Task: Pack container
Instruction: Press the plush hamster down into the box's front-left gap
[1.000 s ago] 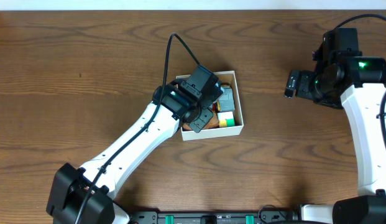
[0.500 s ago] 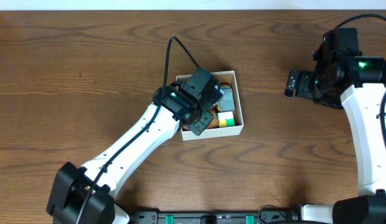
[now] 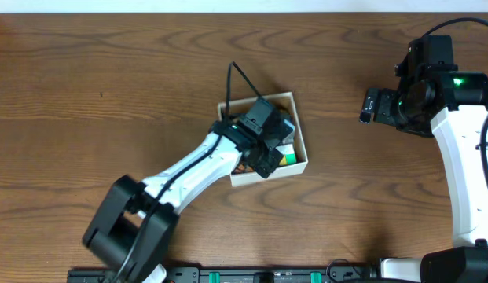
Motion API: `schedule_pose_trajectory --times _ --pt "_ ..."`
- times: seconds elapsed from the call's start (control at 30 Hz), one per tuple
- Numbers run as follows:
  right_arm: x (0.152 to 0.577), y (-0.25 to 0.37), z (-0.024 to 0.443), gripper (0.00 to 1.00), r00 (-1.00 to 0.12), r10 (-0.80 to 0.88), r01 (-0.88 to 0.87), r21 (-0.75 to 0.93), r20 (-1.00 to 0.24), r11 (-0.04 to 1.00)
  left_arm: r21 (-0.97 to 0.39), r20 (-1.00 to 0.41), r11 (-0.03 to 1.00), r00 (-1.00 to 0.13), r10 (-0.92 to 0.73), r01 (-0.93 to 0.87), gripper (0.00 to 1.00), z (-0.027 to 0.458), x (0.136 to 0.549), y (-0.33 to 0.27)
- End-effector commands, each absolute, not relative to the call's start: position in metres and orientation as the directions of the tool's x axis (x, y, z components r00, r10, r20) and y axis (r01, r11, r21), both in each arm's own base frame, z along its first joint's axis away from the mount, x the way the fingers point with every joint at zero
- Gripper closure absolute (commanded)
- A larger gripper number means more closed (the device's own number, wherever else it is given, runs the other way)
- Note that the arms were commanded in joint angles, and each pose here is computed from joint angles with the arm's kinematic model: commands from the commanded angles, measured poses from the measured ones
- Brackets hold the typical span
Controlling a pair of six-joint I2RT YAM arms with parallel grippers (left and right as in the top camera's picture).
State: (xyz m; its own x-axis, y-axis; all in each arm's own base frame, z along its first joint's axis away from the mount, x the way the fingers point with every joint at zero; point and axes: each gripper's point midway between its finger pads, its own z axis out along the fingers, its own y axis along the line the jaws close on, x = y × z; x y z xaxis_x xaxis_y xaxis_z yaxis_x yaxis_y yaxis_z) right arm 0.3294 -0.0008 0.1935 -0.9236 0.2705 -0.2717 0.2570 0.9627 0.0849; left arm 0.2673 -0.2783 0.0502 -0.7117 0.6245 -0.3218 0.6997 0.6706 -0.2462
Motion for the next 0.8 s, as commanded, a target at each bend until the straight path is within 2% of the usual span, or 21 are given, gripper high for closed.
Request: schedule_pose_trajectory --times 0.0,0.33,0.47,0.6,0.77 --pt "0.329 -0.006 0.193 0.01 -0.923 0.270 0.259 0.074 -0.273 0.963 -0.279 -0.226 0.677 -0.732 0.643 0.681 0.94 0.024 0.248 -0.273" --pt "0.329 -0.006 0.193 0.01 -0.923 0.269 0.259 0.074 -0.274 0.963 -0.243 -0.396 0.666 -0.699 0.595 0.705 0.94 0.088 0.275 -0.278" --pt "0.329 -0.006 0.193 0.01 -0.923 0.270 0.259 0.074 -0.274 0.963 -0.165 -0.440 0.696 -0.684 0.582 0.699 0.94 0.123 0.282 -0.265" --pt "0.329 -0.006 0.193 0.01 -0.923 0.269 0.259 0.074 -0.275 0.963 -0.061 -0.439 0.750 -0.692 0.573 0.659 0.94 0.146 0.282 -0.238" --pt "0.330 -0.006 0.193 0.01 -0.923 0.269 0.259 0.075 -0.275 0.963 -0.069 -0.324 0.787 -0.760 0.563 0.613 0.94 0.141 0.256 -0.215"
